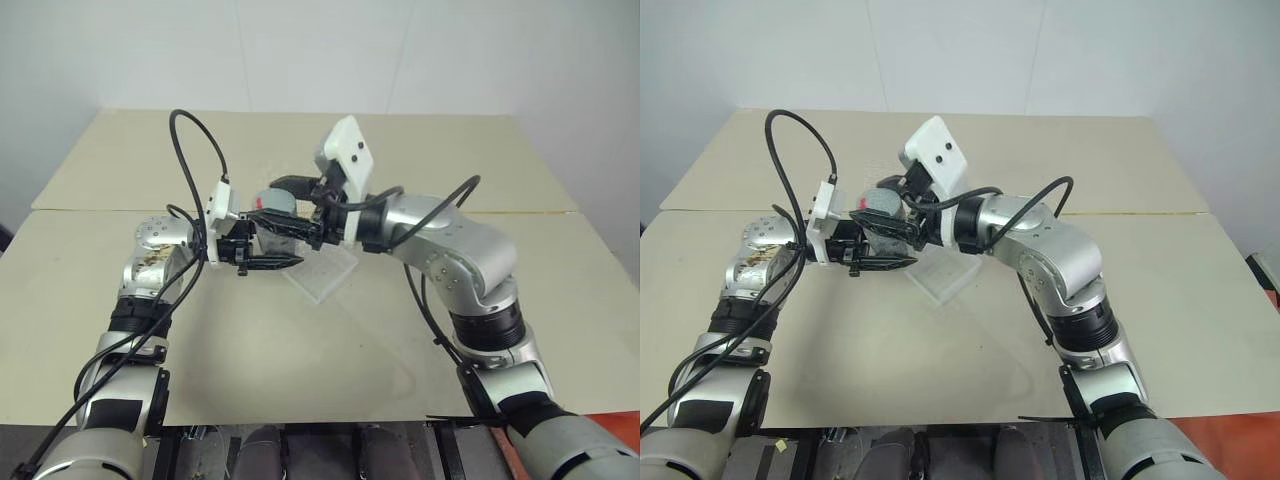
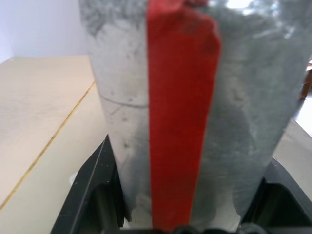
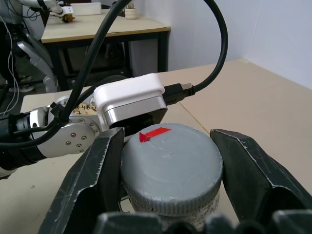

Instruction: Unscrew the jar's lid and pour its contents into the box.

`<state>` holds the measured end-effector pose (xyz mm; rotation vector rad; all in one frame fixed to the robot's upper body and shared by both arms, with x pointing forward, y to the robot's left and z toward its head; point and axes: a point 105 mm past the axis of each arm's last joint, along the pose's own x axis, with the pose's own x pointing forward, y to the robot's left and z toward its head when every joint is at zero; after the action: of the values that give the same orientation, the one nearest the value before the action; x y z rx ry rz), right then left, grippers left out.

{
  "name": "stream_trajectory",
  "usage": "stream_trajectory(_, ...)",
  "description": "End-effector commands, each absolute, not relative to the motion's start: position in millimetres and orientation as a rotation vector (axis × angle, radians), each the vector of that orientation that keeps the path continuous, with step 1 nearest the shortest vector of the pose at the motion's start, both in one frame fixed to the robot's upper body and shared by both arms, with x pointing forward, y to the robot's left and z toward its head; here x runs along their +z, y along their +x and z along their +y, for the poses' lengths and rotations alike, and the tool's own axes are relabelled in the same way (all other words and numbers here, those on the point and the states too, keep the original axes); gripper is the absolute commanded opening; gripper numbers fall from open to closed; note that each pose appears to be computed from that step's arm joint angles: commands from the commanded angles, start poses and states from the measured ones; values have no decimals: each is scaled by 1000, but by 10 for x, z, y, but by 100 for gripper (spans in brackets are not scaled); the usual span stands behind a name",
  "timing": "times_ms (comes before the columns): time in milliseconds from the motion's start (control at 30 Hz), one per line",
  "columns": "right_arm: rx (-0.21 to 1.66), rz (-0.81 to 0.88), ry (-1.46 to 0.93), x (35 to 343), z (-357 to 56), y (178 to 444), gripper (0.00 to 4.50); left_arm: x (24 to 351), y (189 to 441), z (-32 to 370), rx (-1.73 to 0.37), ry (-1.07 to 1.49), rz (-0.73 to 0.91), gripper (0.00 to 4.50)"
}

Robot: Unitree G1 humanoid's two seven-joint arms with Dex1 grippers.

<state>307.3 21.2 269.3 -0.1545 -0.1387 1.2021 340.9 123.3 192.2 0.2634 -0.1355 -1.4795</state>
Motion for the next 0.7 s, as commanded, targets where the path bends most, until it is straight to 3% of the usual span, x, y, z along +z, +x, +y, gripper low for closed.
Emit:
stream_trajectory(33,1221,-184,-148,2818,208,3033,277,2052,3388,1213,-1490,301,-196,239)
stream_trajectory(167,1267,-183,-163,2795,218,3016,277,2048,3355,1213,-1522,304,-191,239)
stream_trajectory(467,1861,-209,-163,2738,58,2699,277,2142,3094,1138,-1702,303,-215,239)
stream_trajectory(700,1965,-211,-227,2684,112,2803,277,2140,2984,1131,-1749,307,-215,239)
